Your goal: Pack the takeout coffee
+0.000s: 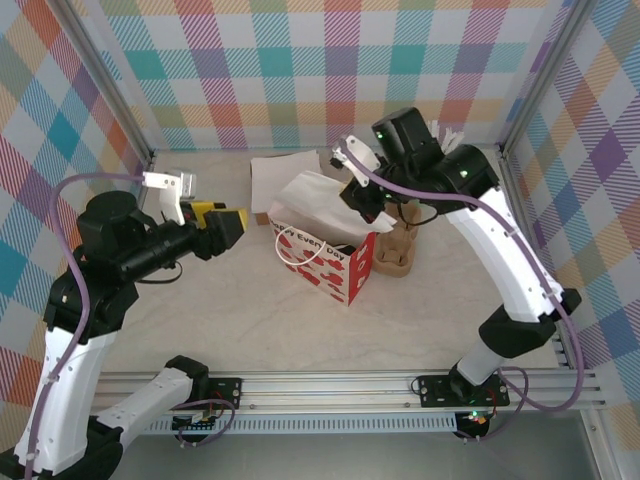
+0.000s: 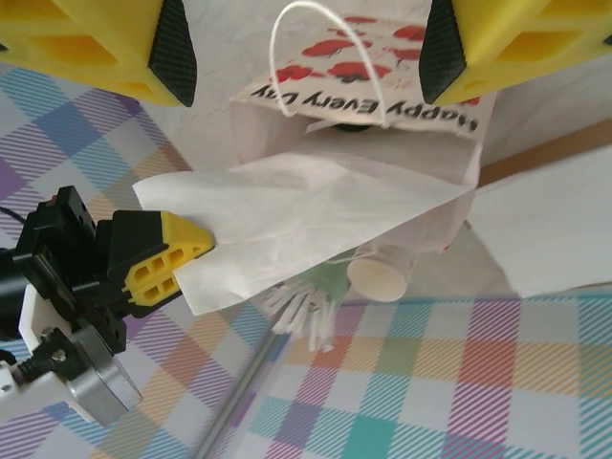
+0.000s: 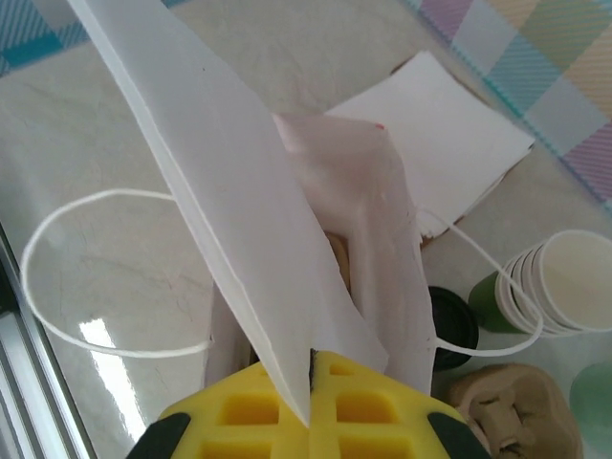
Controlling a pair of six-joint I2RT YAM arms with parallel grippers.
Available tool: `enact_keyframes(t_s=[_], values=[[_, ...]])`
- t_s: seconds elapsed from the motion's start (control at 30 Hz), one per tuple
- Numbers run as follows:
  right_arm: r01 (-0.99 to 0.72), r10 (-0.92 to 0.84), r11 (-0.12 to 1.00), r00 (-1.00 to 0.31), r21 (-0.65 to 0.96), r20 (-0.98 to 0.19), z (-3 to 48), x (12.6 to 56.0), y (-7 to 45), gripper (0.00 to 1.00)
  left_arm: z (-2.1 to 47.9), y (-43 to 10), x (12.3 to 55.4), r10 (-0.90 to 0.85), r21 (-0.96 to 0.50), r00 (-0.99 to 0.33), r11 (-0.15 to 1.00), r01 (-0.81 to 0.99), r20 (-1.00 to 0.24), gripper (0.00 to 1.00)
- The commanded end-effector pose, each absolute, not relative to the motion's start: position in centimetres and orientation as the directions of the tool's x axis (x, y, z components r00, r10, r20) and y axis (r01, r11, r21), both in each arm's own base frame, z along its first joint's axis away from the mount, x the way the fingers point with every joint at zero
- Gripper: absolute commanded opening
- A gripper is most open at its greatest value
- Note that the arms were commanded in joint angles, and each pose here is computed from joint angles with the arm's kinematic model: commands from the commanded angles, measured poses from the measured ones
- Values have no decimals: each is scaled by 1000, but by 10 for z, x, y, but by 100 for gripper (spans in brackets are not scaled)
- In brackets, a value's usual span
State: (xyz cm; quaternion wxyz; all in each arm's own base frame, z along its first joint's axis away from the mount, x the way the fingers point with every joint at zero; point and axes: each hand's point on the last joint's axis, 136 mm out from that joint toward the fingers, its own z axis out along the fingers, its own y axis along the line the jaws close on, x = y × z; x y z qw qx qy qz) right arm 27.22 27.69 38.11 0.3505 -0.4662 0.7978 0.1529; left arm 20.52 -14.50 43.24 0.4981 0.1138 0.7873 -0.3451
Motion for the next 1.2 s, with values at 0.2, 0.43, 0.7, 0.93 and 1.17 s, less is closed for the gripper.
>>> enact_keyframes(t_s=[0.2, 0.43, 0.7, 0.93, 1.17], values=[[-863, -735, 504, -400, -46, -547, 318, 292, 290, 0, 407, -124, 194, -190, -425, -486, 793, 437, -853, 66], [-870, -754, 494, -426, -4, -500, 288, 304, 307, 0, 399, -120, 192, -198, -425, -486, 803, 417, -851, 67], [-868, -767, 495, -461, 44, -447, 249, 318, 324, 0, 395, -121, 196, -199, -428, -491, 805, 412, -848, 68], [-863, -779, 490, -495, 119, -385, 217, 314, 332, 2, 391, -121, 196, -196, -427, -498, 808, 406, -845, 68], [-864, -788, 490, -496, 116, -364, 215, 310, 327, 8, 388, -122, 198, -196, -430, -502, 808, 404, -842, 68]])
